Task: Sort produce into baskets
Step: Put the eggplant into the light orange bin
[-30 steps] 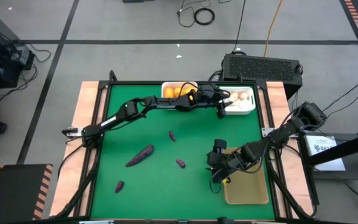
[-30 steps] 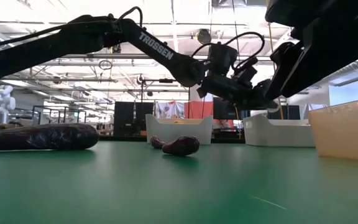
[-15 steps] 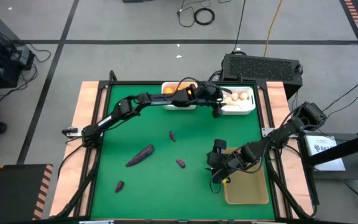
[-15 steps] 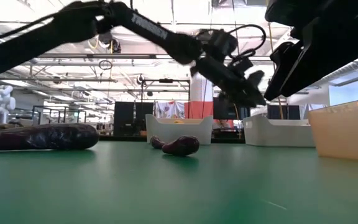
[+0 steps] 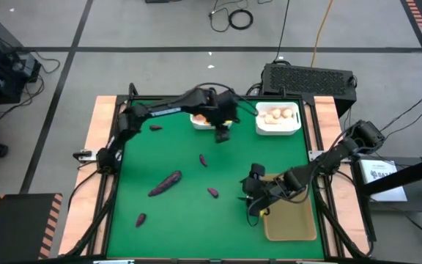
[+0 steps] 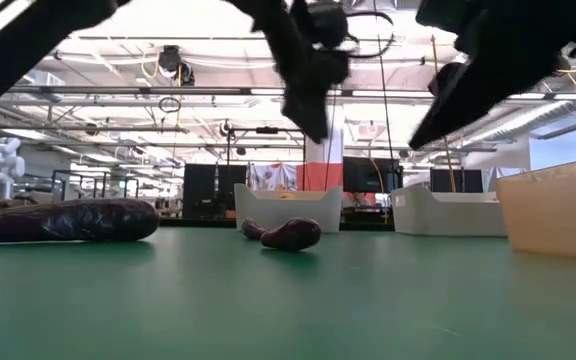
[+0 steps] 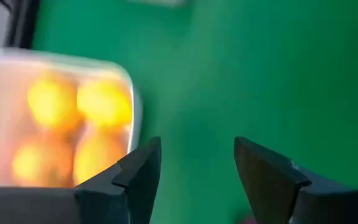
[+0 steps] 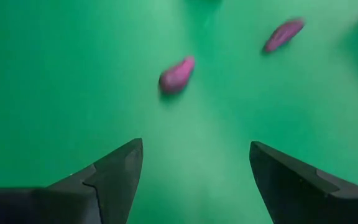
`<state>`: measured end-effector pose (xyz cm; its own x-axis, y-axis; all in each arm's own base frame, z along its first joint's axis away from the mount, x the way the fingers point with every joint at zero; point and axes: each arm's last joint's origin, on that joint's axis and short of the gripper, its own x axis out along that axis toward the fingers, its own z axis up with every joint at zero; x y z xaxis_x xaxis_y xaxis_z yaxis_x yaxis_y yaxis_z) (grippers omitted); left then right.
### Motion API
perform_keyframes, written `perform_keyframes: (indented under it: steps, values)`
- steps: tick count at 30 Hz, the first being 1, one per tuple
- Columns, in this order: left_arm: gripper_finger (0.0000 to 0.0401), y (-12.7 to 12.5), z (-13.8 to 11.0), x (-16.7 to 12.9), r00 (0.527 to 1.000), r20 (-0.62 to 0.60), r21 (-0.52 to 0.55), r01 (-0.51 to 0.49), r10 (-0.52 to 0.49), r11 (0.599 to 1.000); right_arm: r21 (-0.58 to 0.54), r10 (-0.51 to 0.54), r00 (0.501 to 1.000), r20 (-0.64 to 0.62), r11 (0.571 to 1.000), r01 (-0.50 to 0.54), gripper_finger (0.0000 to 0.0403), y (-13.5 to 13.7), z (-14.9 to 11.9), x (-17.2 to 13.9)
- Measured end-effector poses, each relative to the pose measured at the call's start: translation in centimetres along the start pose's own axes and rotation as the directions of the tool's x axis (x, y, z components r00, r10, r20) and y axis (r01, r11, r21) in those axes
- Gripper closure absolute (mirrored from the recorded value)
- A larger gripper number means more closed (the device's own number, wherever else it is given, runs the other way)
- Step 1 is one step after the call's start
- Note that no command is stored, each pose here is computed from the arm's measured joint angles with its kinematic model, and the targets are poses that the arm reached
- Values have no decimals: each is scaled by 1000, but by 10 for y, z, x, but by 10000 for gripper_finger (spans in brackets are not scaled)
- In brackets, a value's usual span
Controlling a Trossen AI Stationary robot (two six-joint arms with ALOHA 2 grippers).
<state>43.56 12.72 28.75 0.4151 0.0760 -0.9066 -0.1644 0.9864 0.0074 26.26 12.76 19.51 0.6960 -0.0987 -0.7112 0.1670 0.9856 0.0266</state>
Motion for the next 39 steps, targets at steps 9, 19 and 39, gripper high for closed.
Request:
perform_keyframes:
  steps: [9,19,39]
  values:
    - [191,-11,-35,-94,1000,-24,26,4,-4,1000,142,-42,984,172,990,17,117,-12,24,7]
    - [191,-48,-129,-165,975,219,-7,31,-29,1000,242,38,968,250,965,-100,117,-27,44,13]
    - [191,-98,-311,-94,771,628,-234,58,106,970,16,116,964,241,992,-123,117,-41,88,55]
